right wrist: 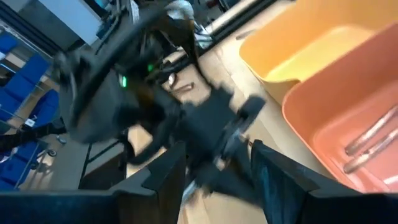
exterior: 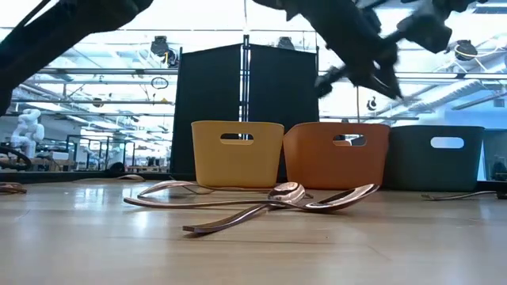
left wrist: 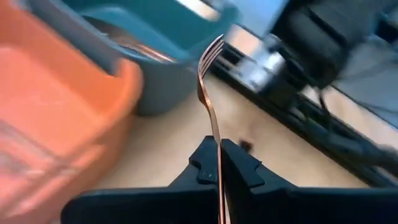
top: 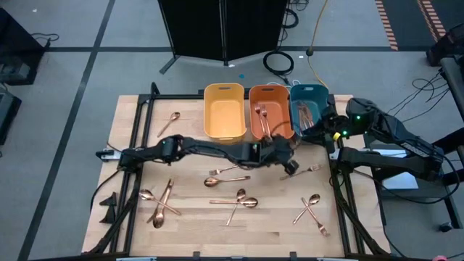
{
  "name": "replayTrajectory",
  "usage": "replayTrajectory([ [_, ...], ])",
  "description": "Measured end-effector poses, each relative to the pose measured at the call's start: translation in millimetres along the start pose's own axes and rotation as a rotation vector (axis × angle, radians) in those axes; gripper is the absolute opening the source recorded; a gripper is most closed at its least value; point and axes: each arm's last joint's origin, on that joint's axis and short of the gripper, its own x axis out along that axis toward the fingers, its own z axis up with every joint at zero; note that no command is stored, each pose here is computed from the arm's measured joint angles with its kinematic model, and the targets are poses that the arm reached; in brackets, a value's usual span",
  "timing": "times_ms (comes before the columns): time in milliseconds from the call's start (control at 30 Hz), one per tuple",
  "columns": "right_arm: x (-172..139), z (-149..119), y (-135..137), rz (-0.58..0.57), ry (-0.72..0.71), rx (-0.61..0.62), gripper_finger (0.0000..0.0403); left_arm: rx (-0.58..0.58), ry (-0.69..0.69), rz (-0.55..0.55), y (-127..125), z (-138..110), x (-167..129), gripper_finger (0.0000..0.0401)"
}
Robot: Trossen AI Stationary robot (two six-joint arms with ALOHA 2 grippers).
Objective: Sort silverware
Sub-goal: Put the copper fork into the orange bin
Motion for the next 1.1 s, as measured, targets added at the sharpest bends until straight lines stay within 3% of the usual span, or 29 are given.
replayTrajectory([
  [167,-0.1,3.8,2.1,0.022,-0.036,-0.016,0.0169,-0.193,-0.041,0.069,26.7,40.2,-14.4,0.0],
  [467,-0.8,14.1,7.4,0.066,-0.14,-0.037,0.0169,-0.671,-0.1,0.129,99.6,83.6,9.1,0.0],
  [833,-0.4,18.7,4.1,-0.056,-0.238,0.047,0.0169,-0.874,-0.134,0.229,152.4,102.3,19.1,0.0],
  [933,0.9,19.2,3.3,-0.067,-0.241,0.068,0.0169,-0.954,-0.115,0.249,158.7,97.5,25.2,0.0001],
  [1100,2.5,19.7,2.7,-0.071,-0.239,0.095,0.0169,-0.971,-0.058,0.261,164.4,87.2,35.9,0.0033],
])
